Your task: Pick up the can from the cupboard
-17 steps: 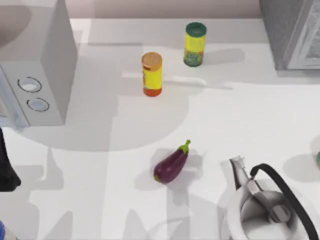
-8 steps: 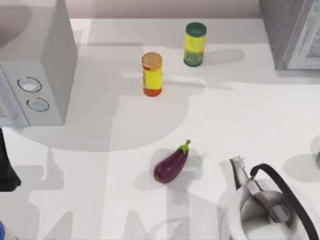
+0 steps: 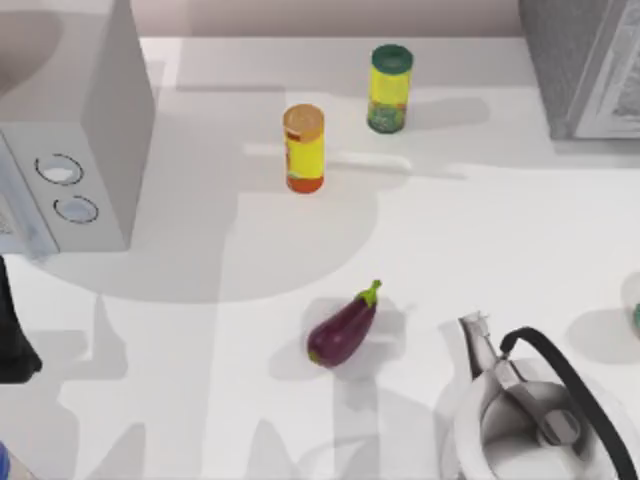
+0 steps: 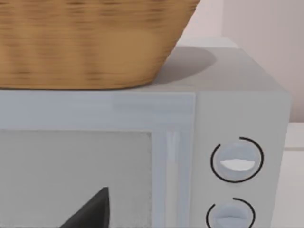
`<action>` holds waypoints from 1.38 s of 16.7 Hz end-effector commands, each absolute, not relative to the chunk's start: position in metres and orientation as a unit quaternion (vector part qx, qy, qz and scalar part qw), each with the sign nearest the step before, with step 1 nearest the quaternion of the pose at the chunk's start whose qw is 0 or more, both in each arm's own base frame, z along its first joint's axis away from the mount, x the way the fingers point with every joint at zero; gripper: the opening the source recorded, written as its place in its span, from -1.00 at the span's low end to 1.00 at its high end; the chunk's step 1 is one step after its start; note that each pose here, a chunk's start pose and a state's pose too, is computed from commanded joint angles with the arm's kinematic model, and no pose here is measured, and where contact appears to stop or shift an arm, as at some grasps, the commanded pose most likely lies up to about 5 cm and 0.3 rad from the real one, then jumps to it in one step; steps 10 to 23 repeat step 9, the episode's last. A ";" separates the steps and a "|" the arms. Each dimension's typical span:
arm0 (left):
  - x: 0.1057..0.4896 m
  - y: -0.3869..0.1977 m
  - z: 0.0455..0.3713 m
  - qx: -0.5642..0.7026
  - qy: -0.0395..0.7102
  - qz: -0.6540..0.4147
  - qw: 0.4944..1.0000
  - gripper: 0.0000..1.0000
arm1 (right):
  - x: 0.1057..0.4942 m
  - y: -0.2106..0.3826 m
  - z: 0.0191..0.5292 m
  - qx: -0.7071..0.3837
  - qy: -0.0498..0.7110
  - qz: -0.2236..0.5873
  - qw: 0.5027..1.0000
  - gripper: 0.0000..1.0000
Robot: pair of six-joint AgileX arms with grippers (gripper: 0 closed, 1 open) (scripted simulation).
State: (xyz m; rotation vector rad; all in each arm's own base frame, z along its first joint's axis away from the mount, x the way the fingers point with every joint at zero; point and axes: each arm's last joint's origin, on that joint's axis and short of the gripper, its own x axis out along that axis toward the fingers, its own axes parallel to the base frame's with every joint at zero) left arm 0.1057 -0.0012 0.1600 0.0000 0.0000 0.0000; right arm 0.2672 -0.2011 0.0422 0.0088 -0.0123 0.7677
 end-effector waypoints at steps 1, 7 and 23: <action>0.106 -0.001 0.160 0.000 0.000 0.000 1.000 1.00 | 0.267 -0.201 0.042 0.004 -0.006 0.374 0.927 0.66; 0.106 -0.001 0.160 0.000 0.000 0.000 1.000 1.00 | 0.267 -0.201 0.042 0.004 -0.006 0.374 0.927 1.00; 0.106 -0.001 0.160 0.000 0.000 0.000 1.000 1.00 | 0.267 -0.201 0.042 0.004 -0.006 0.374 0.927 1.00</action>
